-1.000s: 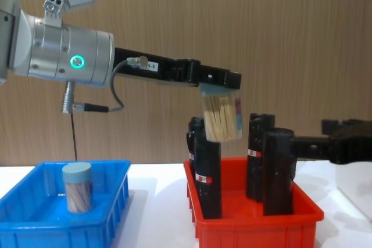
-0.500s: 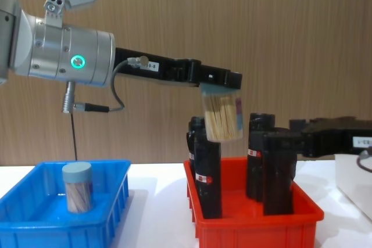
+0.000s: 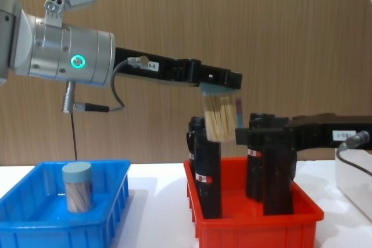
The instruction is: Pick the cotton swabs from the blue box and place them into the white box.
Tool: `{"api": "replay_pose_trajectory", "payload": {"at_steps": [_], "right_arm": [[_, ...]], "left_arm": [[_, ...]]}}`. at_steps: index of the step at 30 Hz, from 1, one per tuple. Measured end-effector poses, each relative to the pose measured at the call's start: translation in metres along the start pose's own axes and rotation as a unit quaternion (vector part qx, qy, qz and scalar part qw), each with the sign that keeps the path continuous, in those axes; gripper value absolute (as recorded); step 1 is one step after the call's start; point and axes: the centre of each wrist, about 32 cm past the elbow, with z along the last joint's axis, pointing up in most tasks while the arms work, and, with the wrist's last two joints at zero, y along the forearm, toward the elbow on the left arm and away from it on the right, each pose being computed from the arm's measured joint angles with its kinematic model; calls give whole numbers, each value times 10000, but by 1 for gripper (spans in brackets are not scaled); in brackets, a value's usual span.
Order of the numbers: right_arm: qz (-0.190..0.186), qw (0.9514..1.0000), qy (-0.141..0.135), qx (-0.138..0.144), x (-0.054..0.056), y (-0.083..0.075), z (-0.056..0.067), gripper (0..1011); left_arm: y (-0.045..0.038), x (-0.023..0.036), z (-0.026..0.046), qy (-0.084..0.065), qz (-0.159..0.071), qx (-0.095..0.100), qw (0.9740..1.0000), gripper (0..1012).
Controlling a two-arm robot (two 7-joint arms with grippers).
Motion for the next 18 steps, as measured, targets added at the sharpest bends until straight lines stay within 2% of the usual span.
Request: {"api": "replay_pose_trajectory", "payload": {"at_steps": [18], "right_arm": [[103,9999,23,-42,64,239,68,1001]], "left_arm": [[0,0,0,0,0,0,10000,672]]}}
